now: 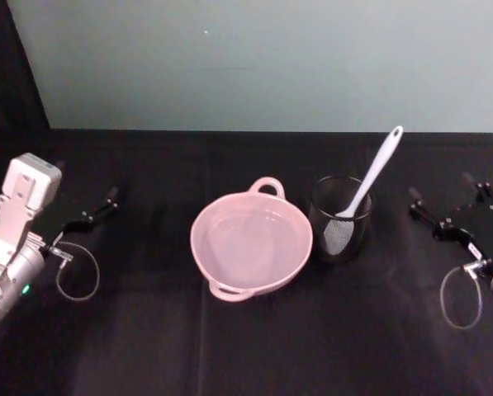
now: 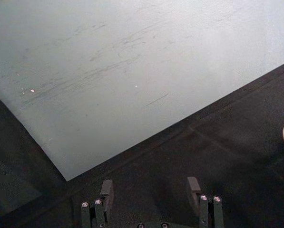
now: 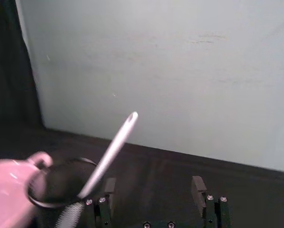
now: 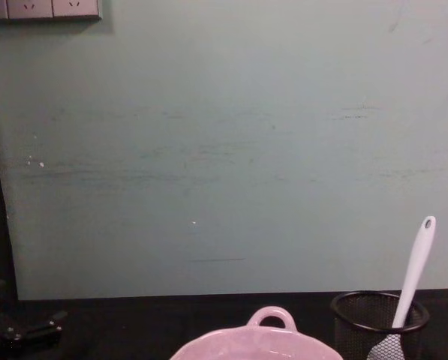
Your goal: Use the one hand to pick up the spoon and stir the clear water in the bowl.
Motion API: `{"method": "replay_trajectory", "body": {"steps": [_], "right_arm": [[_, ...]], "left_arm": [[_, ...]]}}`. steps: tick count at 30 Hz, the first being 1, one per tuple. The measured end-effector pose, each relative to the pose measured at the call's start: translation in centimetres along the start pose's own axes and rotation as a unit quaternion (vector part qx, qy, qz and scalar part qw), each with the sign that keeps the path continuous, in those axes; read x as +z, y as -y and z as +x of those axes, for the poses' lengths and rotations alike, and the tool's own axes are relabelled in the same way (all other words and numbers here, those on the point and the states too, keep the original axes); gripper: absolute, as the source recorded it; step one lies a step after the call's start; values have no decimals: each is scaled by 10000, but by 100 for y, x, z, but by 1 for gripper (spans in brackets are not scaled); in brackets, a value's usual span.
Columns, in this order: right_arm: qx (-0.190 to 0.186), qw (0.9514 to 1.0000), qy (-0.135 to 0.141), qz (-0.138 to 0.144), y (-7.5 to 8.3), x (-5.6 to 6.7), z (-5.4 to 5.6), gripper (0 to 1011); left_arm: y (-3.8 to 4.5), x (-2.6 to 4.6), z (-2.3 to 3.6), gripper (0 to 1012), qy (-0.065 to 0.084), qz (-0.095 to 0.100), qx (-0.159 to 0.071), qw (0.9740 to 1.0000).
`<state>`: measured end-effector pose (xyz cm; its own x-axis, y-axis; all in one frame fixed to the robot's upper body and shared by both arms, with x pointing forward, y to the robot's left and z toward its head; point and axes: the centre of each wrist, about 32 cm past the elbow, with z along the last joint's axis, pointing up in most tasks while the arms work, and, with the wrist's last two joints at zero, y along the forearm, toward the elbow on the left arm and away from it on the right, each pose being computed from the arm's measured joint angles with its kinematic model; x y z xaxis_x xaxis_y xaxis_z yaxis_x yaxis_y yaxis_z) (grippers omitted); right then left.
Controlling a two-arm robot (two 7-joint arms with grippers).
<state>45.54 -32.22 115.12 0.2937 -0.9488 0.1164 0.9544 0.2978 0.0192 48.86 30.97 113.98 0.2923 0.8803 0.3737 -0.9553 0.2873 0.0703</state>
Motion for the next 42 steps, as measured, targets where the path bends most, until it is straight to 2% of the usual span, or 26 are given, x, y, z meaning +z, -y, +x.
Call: {"method": "replay_trajectory", "body": {"steps": [1, 2, 5, 7, 8, 9, 10, 13, 14, 17, 18, 24, 29, 33, 36, 37, 38, 42], "right_arm": [[72, 9995, -305, 60, 4, 10, 3, 1003], [72, 9995, -305, 60, 4, 10, 3, 1003], [273, 9948, -978, 102, -49, 23, 0, 1003], [351, 9916, -1243, 86, -89, 29, 0, 1003], [418, 9875, -1518, 69, -136, 30, -5, 1003], [446, 9857, -1625, 62, -158, 32, -6, 1003], [510, 9810, -1871, 52, -215, 38, -9, 1003], [598, 9733, -2217, 41, -308, 42, -7, 1003], [655, 9688, -2392, 39, -359, 51, -7, 1003], [727, 9616, -2646, 32, -441, 60, -9, 1003], [766, 9574, -2783, 22, -493, 70, -11, 1003], [817, 9445, -3181, -81, -700, 106, 10, 1003], [815, 9400, -3311, -140, -817, 120, 35, 971], [834, 9354, -3432, -155, -904, 121, 61, 876], [836, 9355, -3430, -138, -916, 139, 61, 789], [837, 9360, -3417, -128, -913, 146, 60, 789], [838, 9365, -3402, -112, -909, 159, 59, 733], [809, 9389, -3344, -97, -864, 184, 57, 624]], "left_arm": [[0, 0, 0, 1011, 0, 0, 0, 10000], [0, 0, 0, 1011, 0, 0, 0, 10000], [0, 0, 0, 1011, 0, 1, 0, 10000], [0, 0, 0, 1011, 0, 0, 0, 10000], [0, 0, 0, 1011, 0, 0, 0, 10000], [0, 0, 0, 1011, 0, 0, 0, 10000], [0, 0, 0, 1011, 0, 0, 0, 10000], [0, 0, 0, 1011, 0, 0, 0, 10000], [0, 0, 0, 1011, 0, 0, 0, 10000], [0, 0, 0, 1011, 0, 0, 0, 10000], [0, 0, 0, 1011, 0, 0, 0, 10000], [0, 0, 0, 1011, 0, 0, 0, 10000], [0, 0, 0, 1011, 0, 0, 0, 10000], [0, 0, 0, 1011, 0, 0, 0, 10000], [0, 0, 0, 1011, 0, 0, 0, 10000], [0, 0, 0, 1011, 0, 0, 0, 10000], [0, 0, 0, 1011, 0, 0, 0, 10000], [0, 0, 0, 1011, 0, 0, 0, 10000]]}}
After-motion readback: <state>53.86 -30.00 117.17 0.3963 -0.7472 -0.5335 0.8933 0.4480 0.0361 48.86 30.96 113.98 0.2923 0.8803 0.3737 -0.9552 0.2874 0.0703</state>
